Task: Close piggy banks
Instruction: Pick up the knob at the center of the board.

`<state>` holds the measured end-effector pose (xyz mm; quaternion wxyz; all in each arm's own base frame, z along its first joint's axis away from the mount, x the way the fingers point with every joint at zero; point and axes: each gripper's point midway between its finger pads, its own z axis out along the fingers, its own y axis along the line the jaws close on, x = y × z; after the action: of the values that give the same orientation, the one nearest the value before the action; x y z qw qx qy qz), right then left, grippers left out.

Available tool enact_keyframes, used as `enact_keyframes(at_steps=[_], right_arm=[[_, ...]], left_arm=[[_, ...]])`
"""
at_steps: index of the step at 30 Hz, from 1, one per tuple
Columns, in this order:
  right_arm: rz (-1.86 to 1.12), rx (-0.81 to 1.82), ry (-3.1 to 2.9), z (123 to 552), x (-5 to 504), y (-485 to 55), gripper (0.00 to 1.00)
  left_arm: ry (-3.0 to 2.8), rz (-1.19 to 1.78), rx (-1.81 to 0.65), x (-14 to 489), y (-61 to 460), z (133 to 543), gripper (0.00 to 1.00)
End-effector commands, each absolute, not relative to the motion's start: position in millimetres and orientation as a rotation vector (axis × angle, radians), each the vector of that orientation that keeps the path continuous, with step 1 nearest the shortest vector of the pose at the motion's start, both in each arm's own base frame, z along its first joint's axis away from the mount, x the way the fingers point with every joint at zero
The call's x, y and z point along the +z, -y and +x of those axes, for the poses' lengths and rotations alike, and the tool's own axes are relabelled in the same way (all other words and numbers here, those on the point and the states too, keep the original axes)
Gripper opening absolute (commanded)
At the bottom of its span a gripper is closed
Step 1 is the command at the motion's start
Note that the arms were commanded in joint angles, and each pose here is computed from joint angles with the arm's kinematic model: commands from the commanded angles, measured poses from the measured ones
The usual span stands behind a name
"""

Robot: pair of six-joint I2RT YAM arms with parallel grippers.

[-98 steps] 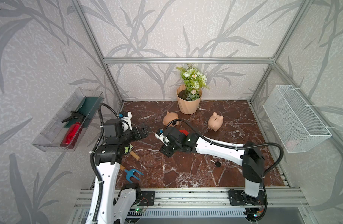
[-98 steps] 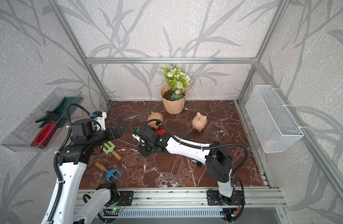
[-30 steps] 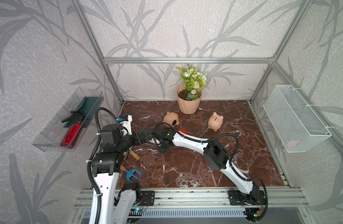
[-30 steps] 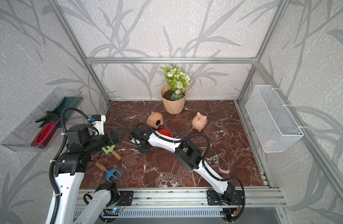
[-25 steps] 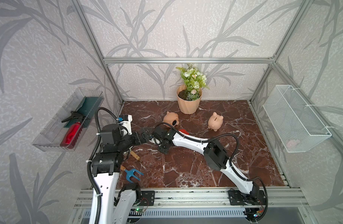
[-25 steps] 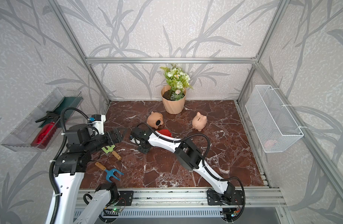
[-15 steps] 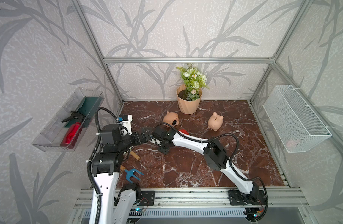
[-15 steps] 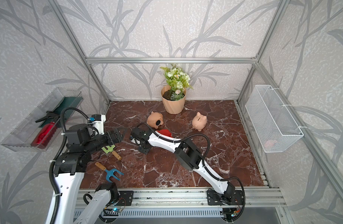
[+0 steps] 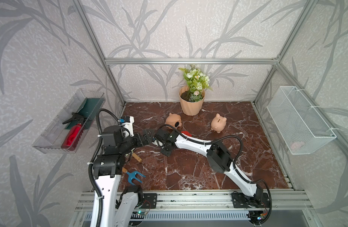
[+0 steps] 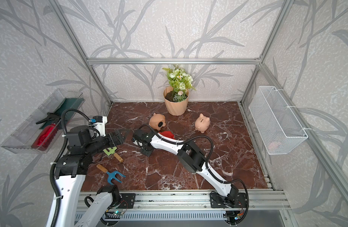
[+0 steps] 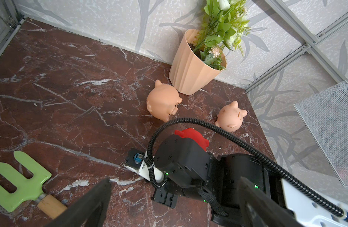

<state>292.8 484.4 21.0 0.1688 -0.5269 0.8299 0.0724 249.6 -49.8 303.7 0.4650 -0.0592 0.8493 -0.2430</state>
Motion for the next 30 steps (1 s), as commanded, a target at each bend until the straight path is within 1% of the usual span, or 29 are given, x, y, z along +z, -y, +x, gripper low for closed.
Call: enact_keyframes(at_steps=[1, 7, 8, 9, 16, 26, 30], right_arm=[[-1.494, 0.166, -2.44, 284, 11, -464, 0.0], [-1.441, 0.235, -2.431, 279, 29, -464, 0.0], [-1.398, 0.247, -2.443, 290, 33, -456, 0.0], [-1.384, 0.265, -2.441, 290, 37, -454, 0.0], [-1.333, 0.366, -2.415, 281, 68, -443, 0.0], [-1.279, 0.418, -2.382, 253, 109, -399, 0.0], [-1.21, 0.448, -2.366, 250, 131, -378, 0.0]], left_arm=[[-2.034, -0.135, -0.601, 322, 50, 249, 0.99], [-2.035, -0.137, -0.601, 321, 50, 248, 1.0], [-2.036, -0.136, -0.602, 321, 50, 248, 0.99], [-2.036, -0.135, -0.603, 320, 50, 248, 0.99], [-2.042, -0.134, -0.608, 316, 51, 247, 0.99], [-2.042, -0.136, -0.613, 312, 51, 248, 0.99], [-2.038, -0.14, -0.634, 311, 53, 251, 0.99]])
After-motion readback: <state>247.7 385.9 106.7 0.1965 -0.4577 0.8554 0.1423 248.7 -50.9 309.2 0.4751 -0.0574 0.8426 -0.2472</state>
